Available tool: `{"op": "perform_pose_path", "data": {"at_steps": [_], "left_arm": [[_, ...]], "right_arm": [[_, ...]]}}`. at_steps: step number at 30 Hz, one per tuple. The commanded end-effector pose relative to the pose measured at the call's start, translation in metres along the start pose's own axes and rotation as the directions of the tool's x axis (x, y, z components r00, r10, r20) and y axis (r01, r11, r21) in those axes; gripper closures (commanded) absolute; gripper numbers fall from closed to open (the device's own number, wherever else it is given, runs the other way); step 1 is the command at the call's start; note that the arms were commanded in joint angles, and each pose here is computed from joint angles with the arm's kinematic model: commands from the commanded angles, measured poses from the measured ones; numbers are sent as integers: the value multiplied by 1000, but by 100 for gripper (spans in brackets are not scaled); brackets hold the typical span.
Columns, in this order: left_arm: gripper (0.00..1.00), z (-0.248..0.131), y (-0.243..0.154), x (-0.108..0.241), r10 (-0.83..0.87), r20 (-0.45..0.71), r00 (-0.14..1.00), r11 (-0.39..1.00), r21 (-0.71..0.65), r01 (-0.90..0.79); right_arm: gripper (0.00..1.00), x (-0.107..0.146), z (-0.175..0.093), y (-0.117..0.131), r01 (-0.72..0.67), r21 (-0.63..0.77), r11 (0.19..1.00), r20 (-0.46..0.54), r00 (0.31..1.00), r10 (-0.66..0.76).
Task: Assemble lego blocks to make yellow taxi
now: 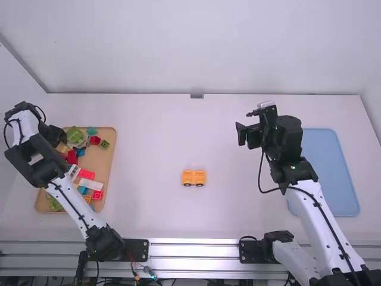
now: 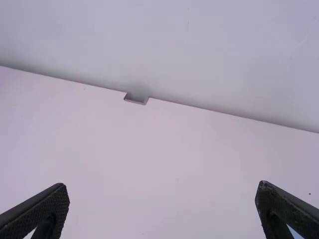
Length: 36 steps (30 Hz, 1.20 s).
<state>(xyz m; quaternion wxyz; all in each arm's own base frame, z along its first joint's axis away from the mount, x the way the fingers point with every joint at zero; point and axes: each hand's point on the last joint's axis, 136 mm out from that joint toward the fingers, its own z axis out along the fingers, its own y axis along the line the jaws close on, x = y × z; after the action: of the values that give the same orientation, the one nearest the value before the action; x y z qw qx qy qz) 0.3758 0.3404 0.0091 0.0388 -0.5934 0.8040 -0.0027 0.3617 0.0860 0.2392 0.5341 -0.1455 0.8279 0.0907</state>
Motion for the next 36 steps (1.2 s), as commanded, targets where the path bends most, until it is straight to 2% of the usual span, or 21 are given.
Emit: {"op": "perform_pose_path", "data": {"at_steps": [1,15,18,20,36], "left_arm": [[50,10,7,5,-9,-22,1000,1000,-19,9],[56,21,11,6,-11,-17,1000,999,-37,10],[55,21,14,6,-31,-16,999,998,-50,30],[50,20,13,6,-25,-19,1000,999,-48,24],[49,2,15,3,-25,-11,1000,998,-65,24]], "right_arm": [[1,-17,-2,0,9,-1,1000,34,999,-9],[1,-17,-2,0,9,-1,1000,34,999,-9],[1,-17,-2,0,9,-1,1000,35,999,-9],[1,-17,-2,0,9,-1,1000,35,999,-9],[1,-18,-2,0,10,-1,1000,38,999,-10]]}}
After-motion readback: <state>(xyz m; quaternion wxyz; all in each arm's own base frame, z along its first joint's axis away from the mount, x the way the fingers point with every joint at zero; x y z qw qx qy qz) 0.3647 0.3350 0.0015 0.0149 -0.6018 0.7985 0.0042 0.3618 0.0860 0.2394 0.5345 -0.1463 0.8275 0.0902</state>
